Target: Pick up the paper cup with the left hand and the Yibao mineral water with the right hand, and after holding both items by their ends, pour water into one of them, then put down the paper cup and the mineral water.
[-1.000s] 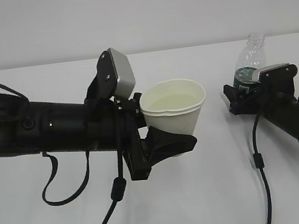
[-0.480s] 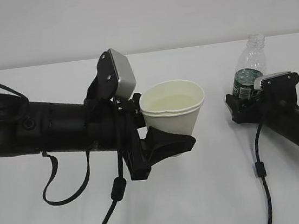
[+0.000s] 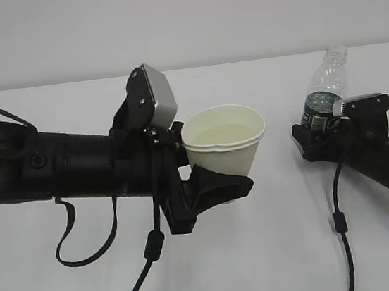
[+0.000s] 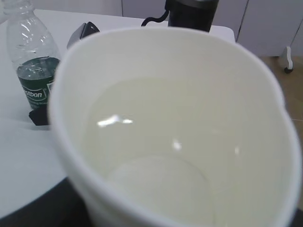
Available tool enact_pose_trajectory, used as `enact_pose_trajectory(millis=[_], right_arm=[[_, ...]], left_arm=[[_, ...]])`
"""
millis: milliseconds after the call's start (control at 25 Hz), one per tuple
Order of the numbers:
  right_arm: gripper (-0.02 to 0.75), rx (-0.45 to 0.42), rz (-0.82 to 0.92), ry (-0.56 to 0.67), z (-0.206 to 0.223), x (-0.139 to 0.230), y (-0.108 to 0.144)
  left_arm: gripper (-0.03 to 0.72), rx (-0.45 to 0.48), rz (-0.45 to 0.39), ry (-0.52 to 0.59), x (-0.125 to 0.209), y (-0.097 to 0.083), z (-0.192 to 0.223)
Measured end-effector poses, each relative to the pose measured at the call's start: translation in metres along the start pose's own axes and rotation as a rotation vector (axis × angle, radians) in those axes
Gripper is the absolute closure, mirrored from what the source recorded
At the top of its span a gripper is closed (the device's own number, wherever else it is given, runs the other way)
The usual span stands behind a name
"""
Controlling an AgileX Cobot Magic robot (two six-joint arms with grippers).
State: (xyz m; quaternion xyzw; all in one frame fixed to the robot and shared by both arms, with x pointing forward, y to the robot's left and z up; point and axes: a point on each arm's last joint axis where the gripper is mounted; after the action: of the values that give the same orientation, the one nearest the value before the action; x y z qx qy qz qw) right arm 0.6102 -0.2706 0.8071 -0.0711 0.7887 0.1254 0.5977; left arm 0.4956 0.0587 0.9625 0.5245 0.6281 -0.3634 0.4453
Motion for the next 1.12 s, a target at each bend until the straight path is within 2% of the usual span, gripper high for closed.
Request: enact_pose_trajectory(millis=[320,440,560,1120], right_arm=[[0.151,-0.005,-0.005,-0.009,-0.0002,-0.0048,0.0007],[0.095,-0.016,-0.008,-0.01,-0.0002,-0.0055,0.0017],[0.079,-0.03,-0.012,-0.007,-0.0004,-0.0052,0.003],[0.072,-0.044,-0.003,-0.003,-0.0008,-0.0046,0.0044]], left_arm=[[0.261,-0.002,0.0,0.002,0.0002,0.0002,0.0],[0.261,-0.002,0.0,0.002,0.0002,0.0002,0.0],[0.261,-0.002,0.0,0.002,0.0002,0.0002,0.0],[0.261,0.0,0.002,0.004,0.0004,0.0,0.0]])
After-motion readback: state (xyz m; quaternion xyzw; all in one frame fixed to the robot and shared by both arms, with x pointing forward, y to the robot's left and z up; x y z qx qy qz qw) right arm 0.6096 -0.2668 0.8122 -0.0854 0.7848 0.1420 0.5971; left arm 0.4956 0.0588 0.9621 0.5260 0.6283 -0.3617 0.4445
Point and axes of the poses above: a point on each arm's last joint axis where the gripper is mounted, z pointing out along that axis toward the gripper, y along the wrist's bending axis when the last joint is at zero, x = y × z, and after that the axes turned 2 degrees about z, right-handed
